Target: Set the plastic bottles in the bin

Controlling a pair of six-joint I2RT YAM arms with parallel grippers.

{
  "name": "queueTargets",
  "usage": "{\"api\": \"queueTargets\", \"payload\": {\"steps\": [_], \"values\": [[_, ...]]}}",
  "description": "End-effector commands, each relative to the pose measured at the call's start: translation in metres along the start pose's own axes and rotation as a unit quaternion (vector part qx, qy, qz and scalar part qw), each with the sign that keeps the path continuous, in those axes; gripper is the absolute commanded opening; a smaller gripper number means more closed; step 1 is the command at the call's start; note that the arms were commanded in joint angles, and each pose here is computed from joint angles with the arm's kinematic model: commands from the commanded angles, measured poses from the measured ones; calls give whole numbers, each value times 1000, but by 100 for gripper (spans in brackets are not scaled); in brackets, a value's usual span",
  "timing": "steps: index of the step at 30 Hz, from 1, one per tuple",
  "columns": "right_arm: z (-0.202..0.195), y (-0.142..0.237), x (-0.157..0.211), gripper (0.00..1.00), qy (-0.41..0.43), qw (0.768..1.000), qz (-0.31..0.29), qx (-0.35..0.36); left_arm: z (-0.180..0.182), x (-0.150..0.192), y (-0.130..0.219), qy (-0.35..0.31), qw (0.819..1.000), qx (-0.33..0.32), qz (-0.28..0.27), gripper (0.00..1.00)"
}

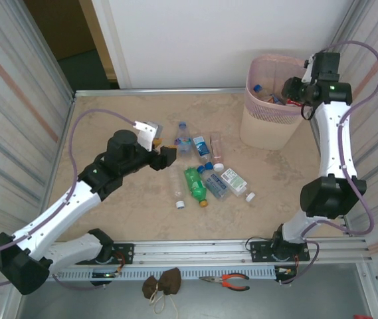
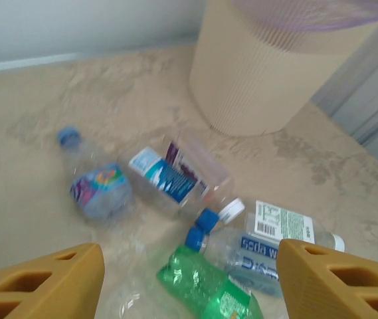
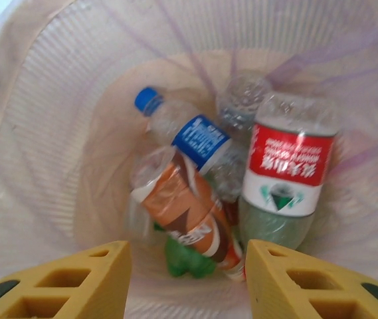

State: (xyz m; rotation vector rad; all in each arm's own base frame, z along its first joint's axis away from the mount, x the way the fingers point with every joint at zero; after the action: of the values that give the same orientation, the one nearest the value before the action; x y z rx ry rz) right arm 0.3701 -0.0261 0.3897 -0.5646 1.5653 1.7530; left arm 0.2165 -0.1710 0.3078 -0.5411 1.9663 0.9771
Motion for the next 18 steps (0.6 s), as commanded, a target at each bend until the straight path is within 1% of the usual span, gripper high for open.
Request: {"api": "queueTargets", "payload": {"steps": [1,5,7,9,13,18], "values": [[10,28,7,48,-6,1000,-19,-20,16,18,-1,86,994,-66,32,69],[13,42,17,49,-6,999,-29,-29,26,40,-10,162,978,-108,77,68],[15,49,23,49,-7,999,-33,-36,31,52,-15,201,964,-134,111,68],[17,55,29,49,-7,998,-38,-44,32,63,-20,227,952,-151,137,68],[21,63,39,49,-4,997,-43,-56,23,82,-26,238,941,-177,164,68],[23,63,49,49,-2,996,-42,-74,8,105,-37,247,928,-195,200,68]]}}
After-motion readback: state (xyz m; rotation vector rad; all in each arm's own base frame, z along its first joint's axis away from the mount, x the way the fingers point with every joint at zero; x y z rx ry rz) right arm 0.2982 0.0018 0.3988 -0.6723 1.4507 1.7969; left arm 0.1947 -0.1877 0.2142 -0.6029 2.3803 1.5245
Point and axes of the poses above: each hand's point on the last joint's axis, 136 mm out from that joint toward the fingers, its own y axis back along the fingers, its own z axis along the line the jaws close on, x = y × z, the point moved 9 cm from there along y, back along the fingers, and after that the axes turned 4 degrees about y, right-handed, at the moved point
